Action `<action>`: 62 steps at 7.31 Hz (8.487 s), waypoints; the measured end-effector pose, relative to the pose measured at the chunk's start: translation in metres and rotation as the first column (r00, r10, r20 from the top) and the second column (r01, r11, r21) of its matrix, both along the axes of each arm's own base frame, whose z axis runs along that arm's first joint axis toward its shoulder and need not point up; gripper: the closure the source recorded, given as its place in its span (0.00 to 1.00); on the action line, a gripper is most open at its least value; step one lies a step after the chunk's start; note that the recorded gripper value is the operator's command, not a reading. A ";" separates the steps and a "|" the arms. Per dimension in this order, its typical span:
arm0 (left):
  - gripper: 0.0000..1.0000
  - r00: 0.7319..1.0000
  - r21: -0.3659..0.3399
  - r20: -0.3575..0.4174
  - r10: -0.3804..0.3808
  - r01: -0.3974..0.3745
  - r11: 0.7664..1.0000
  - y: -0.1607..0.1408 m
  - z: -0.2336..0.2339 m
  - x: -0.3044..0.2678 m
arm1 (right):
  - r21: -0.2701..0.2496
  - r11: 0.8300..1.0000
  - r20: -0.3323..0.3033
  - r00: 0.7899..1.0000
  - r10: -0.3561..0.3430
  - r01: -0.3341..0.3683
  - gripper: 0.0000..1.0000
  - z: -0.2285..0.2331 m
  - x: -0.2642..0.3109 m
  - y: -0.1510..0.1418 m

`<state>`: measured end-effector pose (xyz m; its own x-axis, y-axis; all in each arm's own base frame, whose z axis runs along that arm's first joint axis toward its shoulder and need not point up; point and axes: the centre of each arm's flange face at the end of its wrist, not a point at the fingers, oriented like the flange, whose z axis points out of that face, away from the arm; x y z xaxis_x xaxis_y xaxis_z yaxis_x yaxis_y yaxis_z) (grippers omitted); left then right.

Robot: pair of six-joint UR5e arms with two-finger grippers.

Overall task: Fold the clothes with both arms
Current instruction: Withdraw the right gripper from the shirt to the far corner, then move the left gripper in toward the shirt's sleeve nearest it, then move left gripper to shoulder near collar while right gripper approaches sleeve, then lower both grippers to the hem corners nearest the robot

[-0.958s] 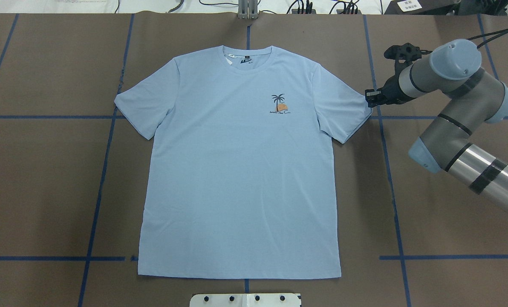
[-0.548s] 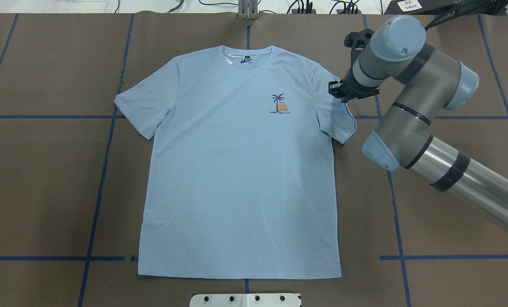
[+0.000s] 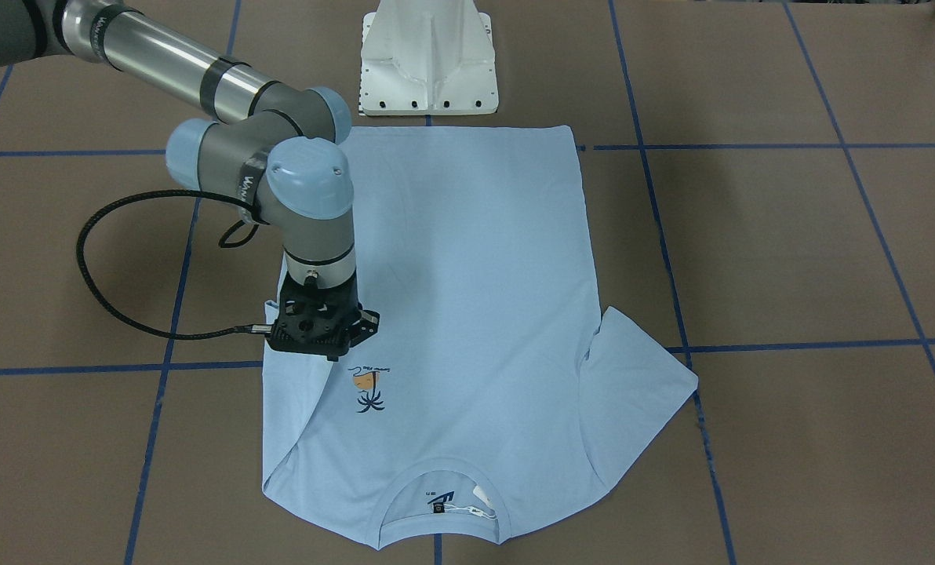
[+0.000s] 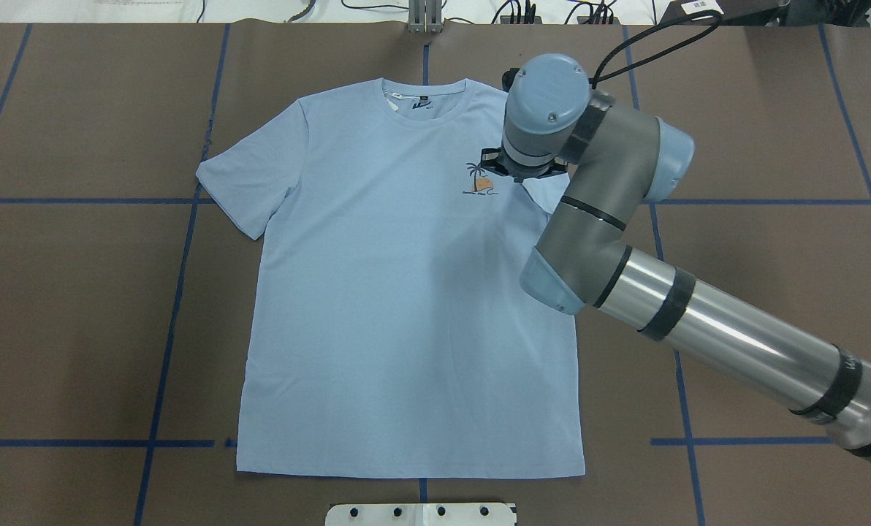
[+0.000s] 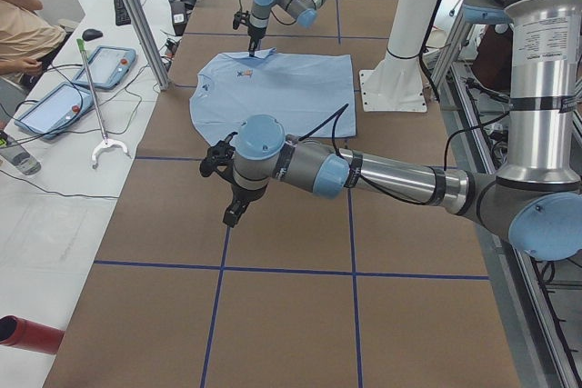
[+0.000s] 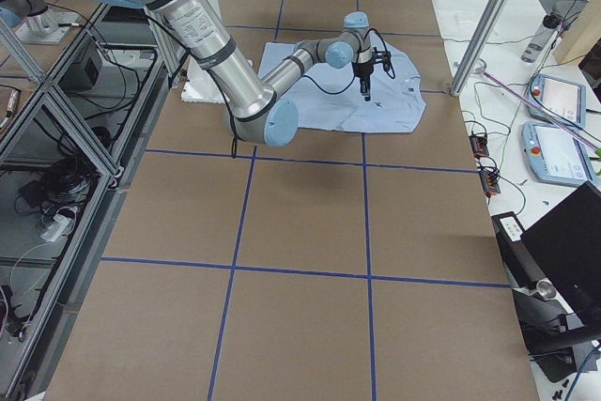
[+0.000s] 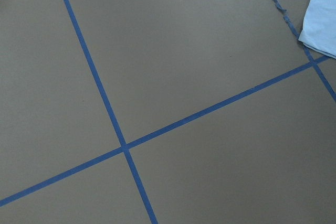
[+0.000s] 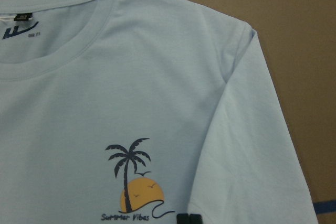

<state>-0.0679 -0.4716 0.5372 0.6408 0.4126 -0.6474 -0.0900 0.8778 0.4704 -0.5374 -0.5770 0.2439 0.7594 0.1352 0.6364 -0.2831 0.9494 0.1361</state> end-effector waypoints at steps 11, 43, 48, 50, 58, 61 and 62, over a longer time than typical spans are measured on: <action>0.00 0.999 -0.028 -0.036 -0.020 0.019 0.999 -0.035 -0.041 0.040 | 0.007 0.997 0.066 0.995 -0.072 0.072 0.00 -0.045 0.054 -0.080; 1.00 0.899 -0.553 -0.148 -0.411 0.269 0.788 -0.136 -0.226 0.568 | 0.092 0.951 0.080 0.950 -0.303 0.296 0.00 0.095 0.301 -0.120; 0.00 0.909 -0.539 -0.143 -0.392 0.260 0.801 -0.140 -0.234 0.586 | 0.082 0.948 0.091 0.945 -0.313 0.307 0.00 0.094 0.281 -0.107; 0.00 0.914 -0.500 -0.202 -0.351 0.212 0.840 -0.113 -0.240 0.559 | 0.063 0.955 0.133 0.946 -0.296 0.290 0.00 0.086 0.260 -0.064; 0.01 0.914 -0.499 -0.313 -0.257 0.073 0.864 0.161 -0.214 0.466 | -0.135 0.991 0.342 0.938 0.057 -0.012 0.05 0.038 0.135 0.328; 0.20 0.917 -0.561 -0.253 -0.308 0.120 0.819 0.236 -0.195 0.507 | -0.127 0.991 0.409 0.909 0.086 -0.037 0.03 0.075 0.128 0.387; 0.23 0.924 -0.563 -0.230 -0.305 0.129 0.817 0.251 -0.184 0.514 | -0.120 0.992 0.410 0.908 0.087 -0.040 0.02 0.083 0.125 0.392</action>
<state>0.4460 -0.2208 0.3527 0.4130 -0.1758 -0.8936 0.1991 0.9749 -0.0997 -0.4122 -0.1851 0.3273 0.4180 0.2591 0.8707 -0.3523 0.9297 -0.1075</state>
